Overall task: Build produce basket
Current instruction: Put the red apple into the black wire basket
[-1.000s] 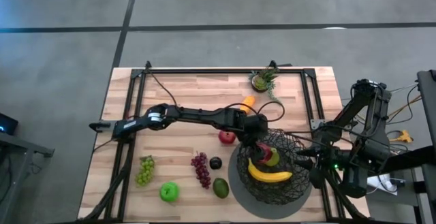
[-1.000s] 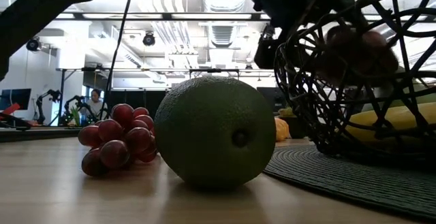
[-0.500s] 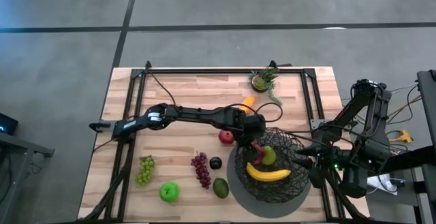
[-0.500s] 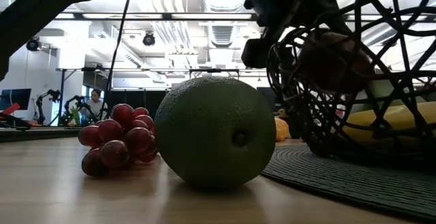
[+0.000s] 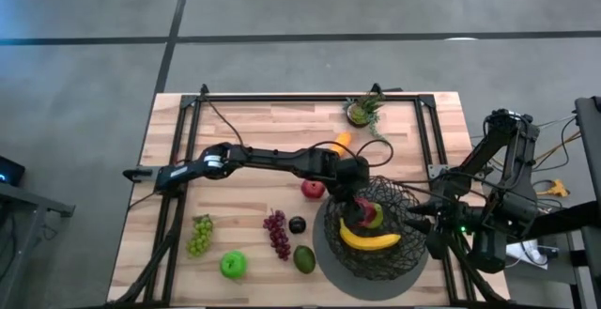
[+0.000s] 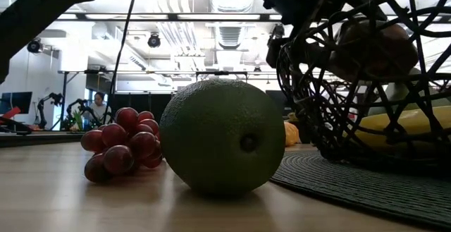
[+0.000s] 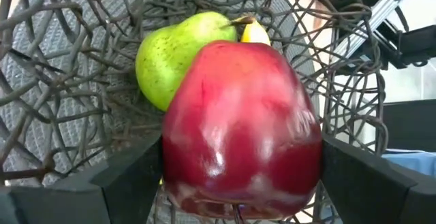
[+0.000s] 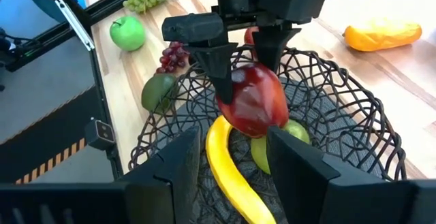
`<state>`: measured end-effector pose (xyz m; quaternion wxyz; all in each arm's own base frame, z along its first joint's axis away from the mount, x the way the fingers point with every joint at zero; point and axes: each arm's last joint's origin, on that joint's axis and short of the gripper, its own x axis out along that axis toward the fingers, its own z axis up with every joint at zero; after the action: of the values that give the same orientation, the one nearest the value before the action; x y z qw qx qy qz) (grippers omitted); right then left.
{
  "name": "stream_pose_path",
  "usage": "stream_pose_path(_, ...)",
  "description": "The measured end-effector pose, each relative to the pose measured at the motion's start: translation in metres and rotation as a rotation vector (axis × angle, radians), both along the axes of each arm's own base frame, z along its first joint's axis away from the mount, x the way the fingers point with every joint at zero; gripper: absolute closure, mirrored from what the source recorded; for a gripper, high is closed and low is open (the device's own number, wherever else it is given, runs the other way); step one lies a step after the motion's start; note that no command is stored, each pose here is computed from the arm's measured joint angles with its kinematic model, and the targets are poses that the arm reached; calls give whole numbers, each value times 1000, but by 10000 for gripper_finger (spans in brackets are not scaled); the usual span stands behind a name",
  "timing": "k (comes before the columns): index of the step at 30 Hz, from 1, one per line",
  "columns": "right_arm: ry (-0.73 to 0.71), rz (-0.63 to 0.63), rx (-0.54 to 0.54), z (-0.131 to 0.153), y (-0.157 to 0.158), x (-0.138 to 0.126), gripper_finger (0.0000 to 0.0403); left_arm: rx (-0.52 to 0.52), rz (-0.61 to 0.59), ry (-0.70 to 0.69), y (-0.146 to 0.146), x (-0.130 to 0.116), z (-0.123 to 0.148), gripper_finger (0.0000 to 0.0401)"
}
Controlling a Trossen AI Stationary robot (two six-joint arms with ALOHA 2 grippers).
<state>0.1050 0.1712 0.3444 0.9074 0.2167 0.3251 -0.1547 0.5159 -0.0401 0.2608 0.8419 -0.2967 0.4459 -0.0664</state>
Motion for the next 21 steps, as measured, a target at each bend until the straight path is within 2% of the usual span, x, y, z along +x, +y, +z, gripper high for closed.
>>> stream_pose_path(8, 1, 6, -7, 0, 0, 0, 245, 13, -12, 13, 0, -2, 0, 63)
stream_pose_path(11, 8, 17, -39, -3, 3, 2, 245, 24, -13, 19, 0, -2, 0, 63)
stream_pose_path(15, 19, 21, -144, -20, 12, 8, 245, 26, -13, 1, 0, -3, 6, 63)
stream_pose_path(21, -80, -125, -215, -57, 9, 13, 246, 64, -60, -53, -1, -11, 26, 63)
